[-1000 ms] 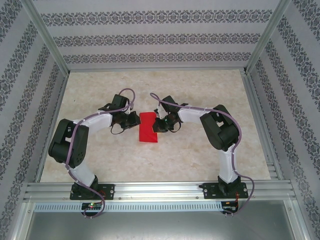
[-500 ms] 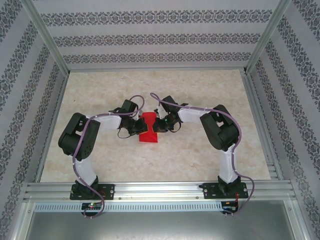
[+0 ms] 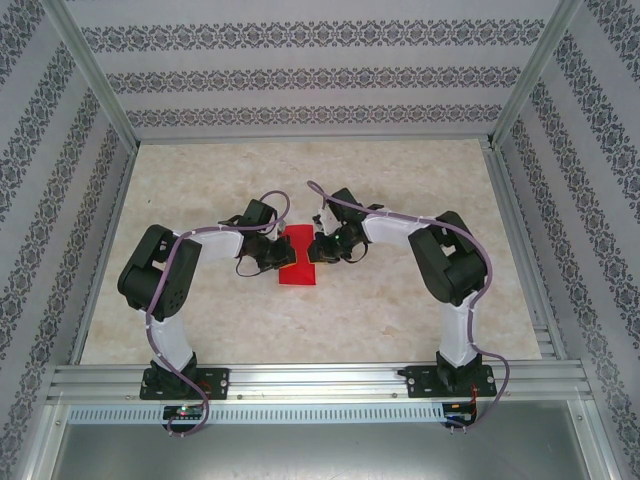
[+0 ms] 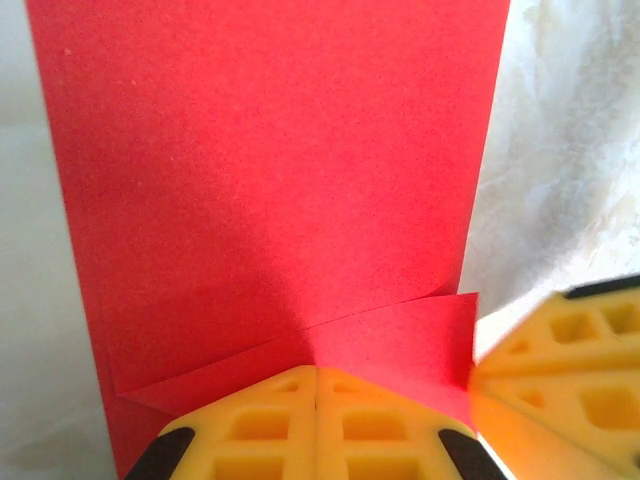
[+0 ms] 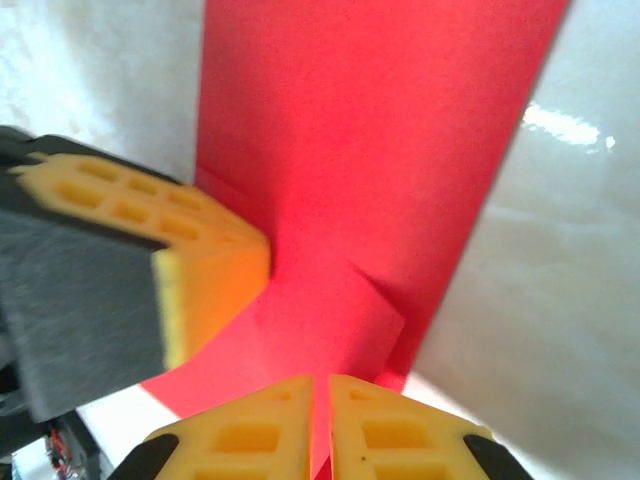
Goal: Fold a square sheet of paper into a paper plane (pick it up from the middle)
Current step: Fold the triangle a second time at the center of the table.
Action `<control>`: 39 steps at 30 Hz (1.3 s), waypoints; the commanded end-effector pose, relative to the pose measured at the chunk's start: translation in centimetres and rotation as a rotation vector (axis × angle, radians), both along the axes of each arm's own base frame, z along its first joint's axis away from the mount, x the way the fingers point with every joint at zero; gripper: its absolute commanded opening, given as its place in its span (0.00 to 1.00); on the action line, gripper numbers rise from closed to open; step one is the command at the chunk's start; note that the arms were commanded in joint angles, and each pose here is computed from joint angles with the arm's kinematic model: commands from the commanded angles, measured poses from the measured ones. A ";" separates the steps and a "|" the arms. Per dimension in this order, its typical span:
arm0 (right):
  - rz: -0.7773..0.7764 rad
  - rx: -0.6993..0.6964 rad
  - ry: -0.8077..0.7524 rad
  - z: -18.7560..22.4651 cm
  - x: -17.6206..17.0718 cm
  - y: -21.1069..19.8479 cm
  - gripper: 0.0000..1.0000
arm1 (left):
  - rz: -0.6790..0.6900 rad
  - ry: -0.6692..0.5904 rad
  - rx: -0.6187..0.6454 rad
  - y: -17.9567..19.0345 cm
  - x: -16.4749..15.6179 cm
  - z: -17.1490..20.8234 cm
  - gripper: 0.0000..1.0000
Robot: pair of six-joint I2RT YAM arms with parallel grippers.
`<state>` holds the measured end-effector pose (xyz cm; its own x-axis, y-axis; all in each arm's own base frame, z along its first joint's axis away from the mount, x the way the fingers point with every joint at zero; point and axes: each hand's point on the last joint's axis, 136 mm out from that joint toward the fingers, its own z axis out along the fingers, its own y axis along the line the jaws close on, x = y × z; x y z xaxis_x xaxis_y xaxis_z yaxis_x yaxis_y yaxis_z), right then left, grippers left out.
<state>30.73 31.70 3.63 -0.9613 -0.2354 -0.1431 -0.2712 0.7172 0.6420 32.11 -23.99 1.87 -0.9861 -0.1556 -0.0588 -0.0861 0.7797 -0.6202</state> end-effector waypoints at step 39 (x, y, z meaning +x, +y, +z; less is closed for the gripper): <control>0.105 -0.166 0.036 -2.7 -5.2 -0.8 0.13 | 0.040 0.070 0.123 1.6 -1.7 -2.9 0.04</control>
<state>25.77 31.63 1.92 -0.9390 -0.3357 -0.0746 -0.3166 0.7595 0.5682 32.12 -23.95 1.72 -0.9842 -0.1644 -0.0658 -0.0897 0.7830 -0.6155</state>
